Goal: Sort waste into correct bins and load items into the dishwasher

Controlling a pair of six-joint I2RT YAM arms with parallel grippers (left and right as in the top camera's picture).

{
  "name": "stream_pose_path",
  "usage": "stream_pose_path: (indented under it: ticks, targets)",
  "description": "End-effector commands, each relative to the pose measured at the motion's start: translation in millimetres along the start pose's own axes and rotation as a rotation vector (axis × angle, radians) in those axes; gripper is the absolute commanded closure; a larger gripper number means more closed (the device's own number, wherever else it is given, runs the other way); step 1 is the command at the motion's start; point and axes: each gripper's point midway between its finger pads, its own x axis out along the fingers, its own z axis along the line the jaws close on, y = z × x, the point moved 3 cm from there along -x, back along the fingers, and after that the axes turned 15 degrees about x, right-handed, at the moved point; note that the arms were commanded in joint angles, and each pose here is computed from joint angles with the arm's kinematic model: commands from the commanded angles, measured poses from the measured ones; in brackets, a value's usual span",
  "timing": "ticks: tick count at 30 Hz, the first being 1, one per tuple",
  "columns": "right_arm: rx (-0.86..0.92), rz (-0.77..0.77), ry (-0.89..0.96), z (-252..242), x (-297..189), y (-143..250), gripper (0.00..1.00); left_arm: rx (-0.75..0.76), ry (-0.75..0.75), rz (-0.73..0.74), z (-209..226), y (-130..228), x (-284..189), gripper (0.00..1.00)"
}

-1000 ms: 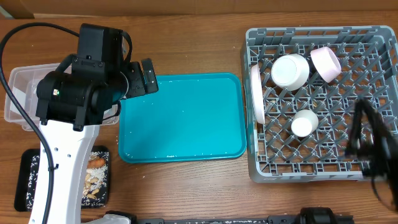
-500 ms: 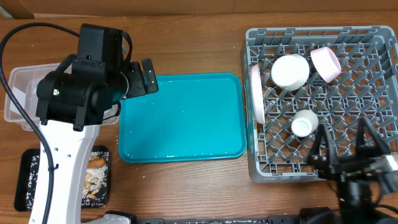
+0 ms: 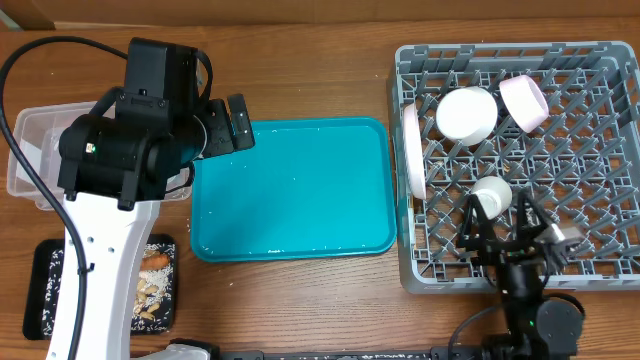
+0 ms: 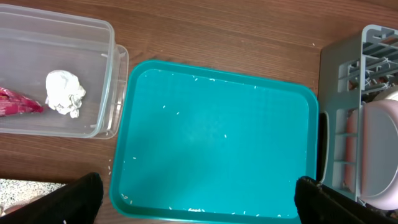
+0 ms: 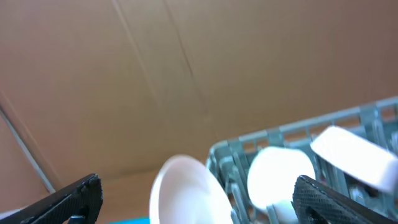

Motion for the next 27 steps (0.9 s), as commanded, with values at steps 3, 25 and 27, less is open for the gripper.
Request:
stream_pose_path:
  ticks: [3,25,27]
  targets:
    - [-0.015,0.021,-0.003,-5.3,0.3,11.0,0.0,0.004,-0.014,-0.005,1.8,-1.8,-0.1,0.0]
    - [-0.095,0.186,0.146,-37.3,-5.4,48.5,0.0,0.004,-0.014,-0.005,1.8,-1.8,-0.1,0.0]
    - [-0.135,0.195,0.125,-34.0,-5.1,49.9,0.0,0.004,-0.015,-0.004,1.8,-1.7,0.0,0.0]
